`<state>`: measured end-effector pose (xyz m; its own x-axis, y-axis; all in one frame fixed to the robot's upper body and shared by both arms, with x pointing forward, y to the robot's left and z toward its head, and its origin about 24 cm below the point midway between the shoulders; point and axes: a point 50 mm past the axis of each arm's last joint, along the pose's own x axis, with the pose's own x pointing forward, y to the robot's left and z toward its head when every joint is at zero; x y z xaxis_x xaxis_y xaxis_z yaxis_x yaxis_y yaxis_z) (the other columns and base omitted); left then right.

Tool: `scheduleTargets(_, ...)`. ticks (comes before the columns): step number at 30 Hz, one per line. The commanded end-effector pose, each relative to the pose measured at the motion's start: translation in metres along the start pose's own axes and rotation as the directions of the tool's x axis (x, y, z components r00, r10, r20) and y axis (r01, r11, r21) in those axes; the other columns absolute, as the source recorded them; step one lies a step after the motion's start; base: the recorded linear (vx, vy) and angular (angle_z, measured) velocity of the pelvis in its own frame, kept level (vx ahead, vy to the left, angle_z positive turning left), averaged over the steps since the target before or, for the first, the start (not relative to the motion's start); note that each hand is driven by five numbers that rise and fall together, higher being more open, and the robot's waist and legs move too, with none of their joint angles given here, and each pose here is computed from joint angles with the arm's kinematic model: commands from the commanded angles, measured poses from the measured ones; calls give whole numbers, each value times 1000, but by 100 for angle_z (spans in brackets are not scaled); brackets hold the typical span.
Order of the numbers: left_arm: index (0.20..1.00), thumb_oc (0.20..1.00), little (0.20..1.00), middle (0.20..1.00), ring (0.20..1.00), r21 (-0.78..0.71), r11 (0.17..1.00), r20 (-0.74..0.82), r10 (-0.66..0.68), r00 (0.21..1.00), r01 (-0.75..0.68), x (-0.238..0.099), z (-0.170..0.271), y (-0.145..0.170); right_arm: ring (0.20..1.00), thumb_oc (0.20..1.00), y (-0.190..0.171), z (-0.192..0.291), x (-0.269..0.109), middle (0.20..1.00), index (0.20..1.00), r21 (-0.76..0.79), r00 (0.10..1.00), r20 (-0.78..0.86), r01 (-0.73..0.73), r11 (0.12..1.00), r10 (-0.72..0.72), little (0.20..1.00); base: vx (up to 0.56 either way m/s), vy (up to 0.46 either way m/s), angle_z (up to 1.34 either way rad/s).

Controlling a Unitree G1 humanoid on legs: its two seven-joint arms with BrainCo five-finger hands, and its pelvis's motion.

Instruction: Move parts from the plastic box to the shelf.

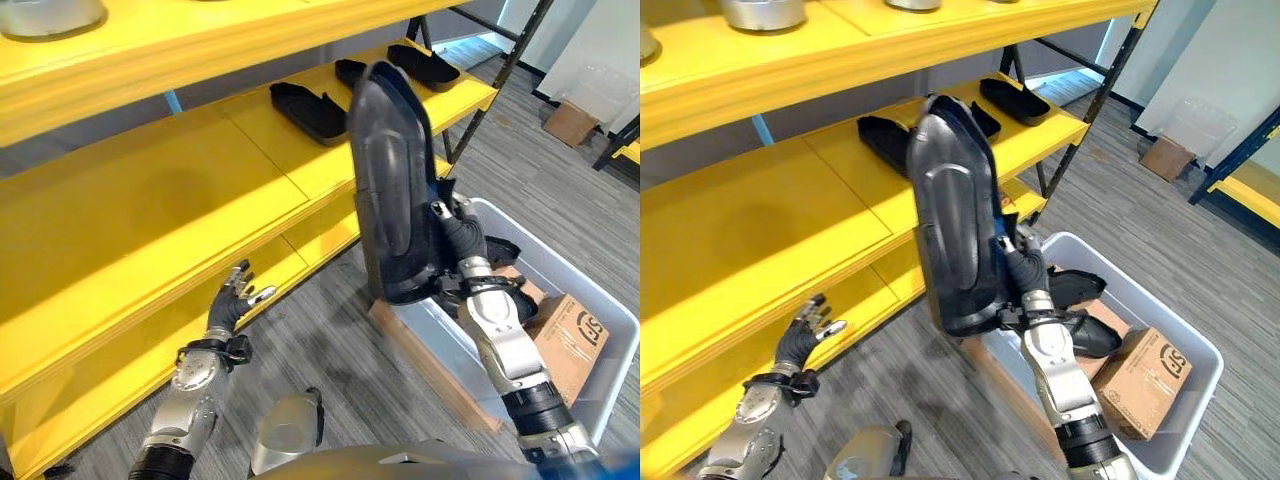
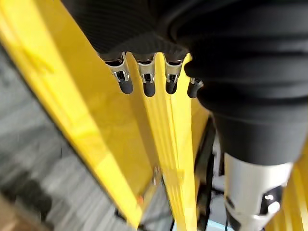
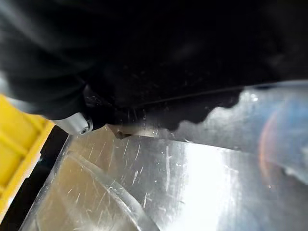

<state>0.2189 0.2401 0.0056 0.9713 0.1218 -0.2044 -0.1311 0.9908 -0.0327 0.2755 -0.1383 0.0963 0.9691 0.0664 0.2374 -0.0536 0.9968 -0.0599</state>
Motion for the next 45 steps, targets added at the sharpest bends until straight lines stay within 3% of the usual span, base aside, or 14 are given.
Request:
scheduleTargets(1,1000,1000,1000,1000,1000,51,996,134,-78,988,72,1,24,-16,200,200,-15,35,11,200,200,-10,983,184,15,1000,-13,200,116,118,92)
scheduleTargets(11,1000,1000,1000,1000,1000,39,990,126,-140,982,136,-4,18,-29,200,200,-25,26,-3,200,200,-6,989,149,13,1000,-12,200,49,-8,63)
scheduleTargets(34,1000,1000,1000,1000,1000,-60,992,65,-104,992,108,-15,0,-27,200,200,-30,15,-11,200,200,5,995,88,-50,999,50,200,13,-107,18)
scheduleTargets(45,1000,1000,1000,1000,1000,-83,986,62,-138,988,143,-14,-1,-36,200,200,-36,7,-21,200,200,-19,999,44,1,1000,0,200,10,172,53)
